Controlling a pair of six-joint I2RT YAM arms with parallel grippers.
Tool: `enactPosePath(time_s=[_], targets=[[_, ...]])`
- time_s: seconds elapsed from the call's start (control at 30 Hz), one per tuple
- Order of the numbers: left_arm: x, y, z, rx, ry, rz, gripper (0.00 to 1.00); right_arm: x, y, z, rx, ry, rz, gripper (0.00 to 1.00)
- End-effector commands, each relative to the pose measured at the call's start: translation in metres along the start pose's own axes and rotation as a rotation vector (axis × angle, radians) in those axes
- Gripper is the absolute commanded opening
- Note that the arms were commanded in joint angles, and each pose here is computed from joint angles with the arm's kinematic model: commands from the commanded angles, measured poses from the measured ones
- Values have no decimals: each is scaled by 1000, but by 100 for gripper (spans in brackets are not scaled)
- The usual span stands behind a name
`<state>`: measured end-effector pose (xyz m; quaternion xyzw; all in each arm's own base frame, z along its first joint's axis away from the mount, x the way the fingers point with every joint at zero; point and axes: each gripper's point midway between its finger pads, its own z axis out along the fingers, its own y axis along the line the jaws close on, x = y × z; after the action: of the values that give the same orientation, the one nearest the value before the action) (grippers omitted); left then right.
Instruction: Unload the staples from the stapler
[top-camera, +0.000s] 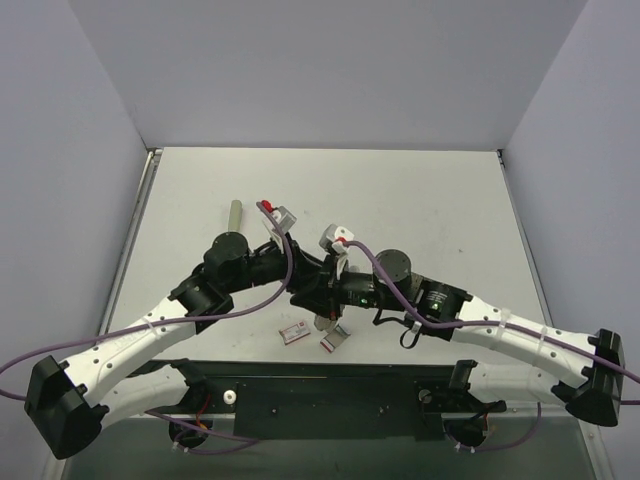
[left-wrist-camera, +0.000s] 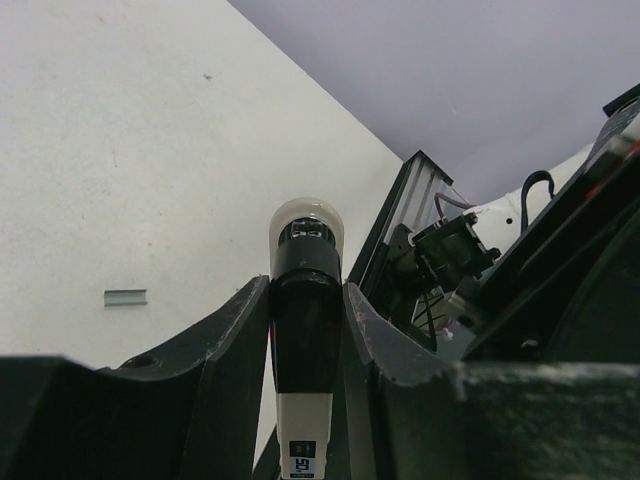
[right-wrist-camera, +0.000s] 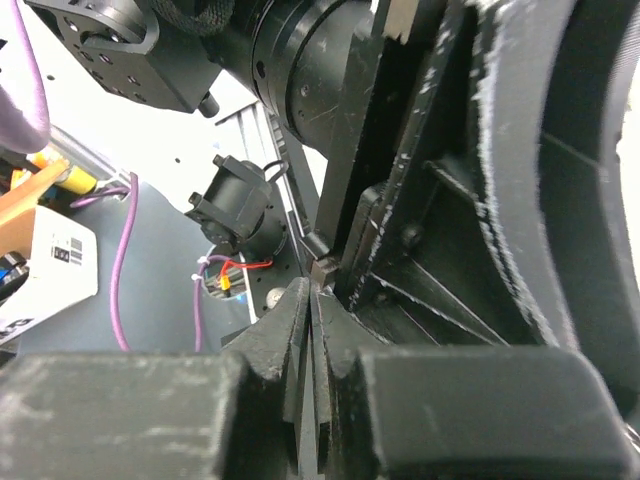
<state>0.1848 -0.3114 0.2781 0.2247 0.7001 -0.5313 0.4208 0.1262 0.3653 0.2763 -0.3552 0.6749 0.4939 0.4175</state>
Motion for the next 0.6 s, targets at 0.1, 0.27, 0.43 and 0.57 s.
enactPosePath(time_s=[0.1,0.27,0.43,0.57], targets=[[-5,-36,-5,121,14,51,0,-49,-31,-43,202,-227,-74,0],[-9,-42,-7,139,7,59,0,-32,-31,-67,235,-150,-63,0],[-14,-48,-12,155,-10,71,0,-13,-34,-89,270,-120,-45,0],[-19,-57,-17,186,-19,78,0,6,-40,-107,311,-89,-23,0]])
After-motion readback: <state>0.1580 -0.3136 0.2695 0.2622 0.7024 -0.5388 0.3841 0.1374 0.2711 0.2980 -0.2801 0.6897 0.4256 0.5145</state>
